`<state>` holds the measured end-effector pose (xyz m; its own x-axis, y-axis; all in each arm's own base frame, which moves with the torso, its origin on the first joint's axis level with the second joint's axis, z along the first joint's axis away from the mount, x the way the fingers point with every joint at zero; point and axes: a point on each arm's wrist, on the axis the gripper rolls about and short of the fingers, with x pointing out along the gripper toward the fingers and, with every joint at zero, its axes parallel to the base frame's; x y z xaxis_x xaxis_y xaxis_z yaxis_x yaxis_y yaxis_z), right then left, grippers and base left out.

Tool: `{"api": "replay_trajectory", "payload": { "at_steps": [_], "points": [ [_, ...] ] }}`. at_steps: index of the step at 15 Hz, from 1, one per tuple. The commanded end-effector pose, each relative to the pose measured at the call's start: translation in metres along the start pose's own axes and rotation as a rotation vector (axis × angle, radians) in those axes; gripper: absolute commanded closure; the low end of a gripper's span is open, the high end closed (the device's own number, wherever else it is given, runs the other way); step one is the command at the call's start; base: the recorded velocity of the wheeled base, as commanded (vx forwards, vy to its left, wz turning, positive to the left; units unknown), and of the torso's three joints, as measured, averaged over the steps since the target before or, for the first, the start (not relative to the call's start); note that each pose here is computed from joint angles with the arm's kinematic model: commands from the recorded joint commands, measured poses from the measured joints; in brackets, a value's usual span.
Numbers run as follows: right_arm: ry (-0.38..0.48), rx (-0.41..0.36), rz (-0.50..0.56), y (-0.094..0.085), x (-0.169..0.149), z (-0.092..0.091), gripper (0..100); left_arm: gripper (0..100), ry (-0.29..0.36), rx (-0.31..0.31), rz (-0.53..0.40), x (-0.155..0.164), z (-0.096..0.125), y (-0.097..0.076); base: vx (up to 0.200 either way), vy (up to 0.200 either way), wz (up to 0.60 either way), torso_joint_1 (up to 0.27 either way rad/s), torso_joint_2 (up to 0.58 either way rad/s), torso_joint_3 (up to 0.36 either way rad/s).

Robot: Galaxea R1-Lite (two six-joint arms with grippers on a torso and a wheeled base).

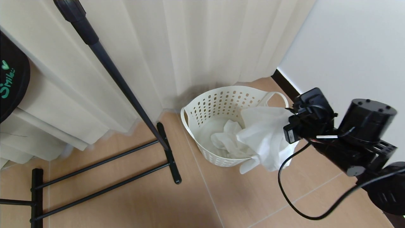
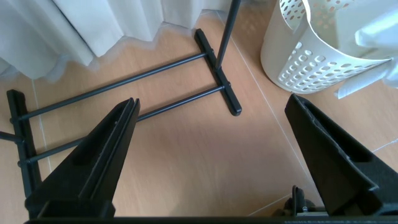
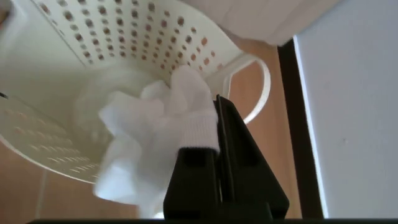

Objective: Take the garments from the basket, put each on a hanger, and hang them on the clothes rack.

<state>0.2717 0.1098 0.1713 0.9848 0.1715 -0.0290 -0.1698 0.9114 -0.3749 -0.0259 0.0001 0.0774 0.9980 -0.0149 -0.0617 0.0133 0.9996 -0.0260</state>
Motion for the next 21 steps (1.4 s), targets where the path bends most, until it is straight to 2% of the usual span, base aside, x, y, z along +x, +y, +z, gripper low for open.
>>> {"api": "replay_trajectory", "payload": {
  "at_steps": [1, 3, 10, 21],
  "points": [
    [-0.192, 0.079, 0.074, 0.003, -0.065, 0.045, 100, 0, 0.001, 0.000, 0.000, 0.000, 0.000, 0.000, 0.000, 0.000, 0.00, 0.000, 0.00, 0.000],
    [-0.263, 0.112, 0.132, 0.008, -0.094, 0.058, 100, 0, 0.001, 0.001, -0.002, 0.000, 0.000, 0.000, 0.000, 0.000, 0.00, 0.000, 0.00, 0.000],
    [-0.256, 0.116, 0.107, 0.008, -0.095, 0.058, 100, 0, 0.001, 0.001, -0.002, 0.000, 0.000, 0.000, 0.000, 0.000, 0.00, 0.000, 0.00, 0.015],
    [-0.236, 0.096, 0.114, 0.008, -0.094, 0.052, 100, 0, 0.001, 0.001, -0.002, 0.000, 0.000, 0.000, 0.000, 0.000, 0.00, 0.002, 0.00, 0.191]
  ]
}}
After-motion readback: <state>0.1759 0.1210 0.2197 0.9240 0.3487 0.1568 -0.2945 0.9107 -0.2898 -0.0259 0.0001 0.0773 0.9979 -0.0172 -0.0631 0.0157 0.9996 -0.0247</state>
